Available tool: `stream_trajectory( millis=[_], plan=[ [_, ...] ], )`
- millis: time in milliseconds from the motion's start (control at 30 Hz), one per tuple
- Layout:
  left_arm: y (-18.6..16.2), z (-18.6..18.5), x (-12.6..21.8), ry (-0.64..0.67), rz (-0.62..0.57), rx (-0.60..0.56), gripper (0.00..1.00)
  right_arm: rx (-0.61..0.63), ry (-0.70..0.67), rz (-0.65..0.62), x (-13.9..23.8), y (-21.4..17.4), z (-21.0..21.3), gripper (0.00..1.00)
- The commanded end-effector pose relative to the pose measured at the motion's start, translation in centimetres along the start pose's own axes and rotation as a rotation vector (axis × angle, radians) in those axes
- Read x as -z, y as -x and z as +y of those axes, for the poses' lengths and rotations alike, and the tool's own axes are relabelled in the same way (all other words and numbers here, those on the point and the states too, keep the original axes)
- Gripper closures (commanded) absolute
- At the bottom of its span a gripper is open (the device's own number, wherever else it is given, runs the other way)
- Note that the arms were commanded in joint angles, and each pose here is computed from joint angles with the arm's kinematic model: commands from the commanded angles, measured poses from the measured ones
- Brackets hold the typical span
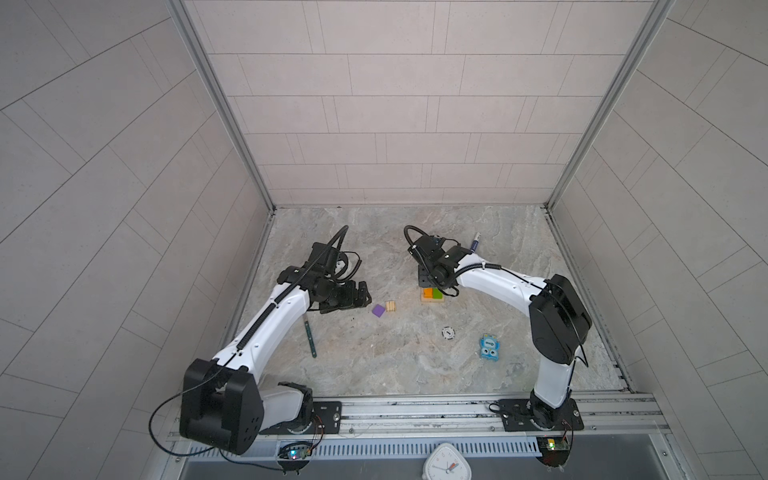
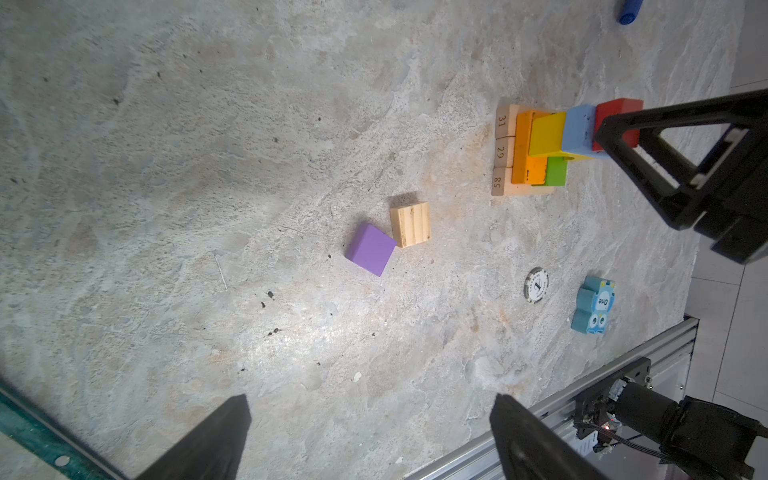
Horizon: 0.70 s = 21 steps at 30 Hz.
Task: Build the wood block tower
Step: 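Carry the red cube over the tower and lower it onto the light blue block, then open the right gripper and release the red cube on the tower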
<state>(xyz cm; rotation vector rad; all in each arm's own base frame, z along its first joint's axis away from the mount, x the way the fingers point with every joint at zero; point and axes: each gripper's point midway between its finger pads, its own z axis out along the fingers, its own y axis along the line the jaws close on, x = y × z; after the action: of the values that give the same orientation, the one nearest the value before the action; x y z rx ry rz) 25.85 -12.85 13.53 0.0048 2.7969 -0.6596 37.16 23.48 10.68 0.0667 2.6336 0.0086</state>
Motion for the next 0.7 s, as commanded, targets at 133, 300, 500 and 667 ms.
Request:
stream_trajectory(
  millis=[133,300,500,667],
  plan=[
    [-0.1,0.1,0.0,-0.008,-0.003,-0.002,0.03,0.073,0.016,-0.06,3.2,1.3,0.1,0.45],
    [0.1,0.2,0.1,0.001,-0.008,0.0,0.03,0.201,0.082,-0.121,6.7,1.4,1.6,0.36],
    [0.7,1.0,0.6,0.033,-0.037,0.014,0.03,0.318,0.186,-0.077,8.4,-0.6,3.6,0.34],
    [1.0,1.5,1.0,0.042,-0.06,0.035,0.03,0.375,0.196,-0.037,8.6,-2.4,5.5,0.34]
  ],
)
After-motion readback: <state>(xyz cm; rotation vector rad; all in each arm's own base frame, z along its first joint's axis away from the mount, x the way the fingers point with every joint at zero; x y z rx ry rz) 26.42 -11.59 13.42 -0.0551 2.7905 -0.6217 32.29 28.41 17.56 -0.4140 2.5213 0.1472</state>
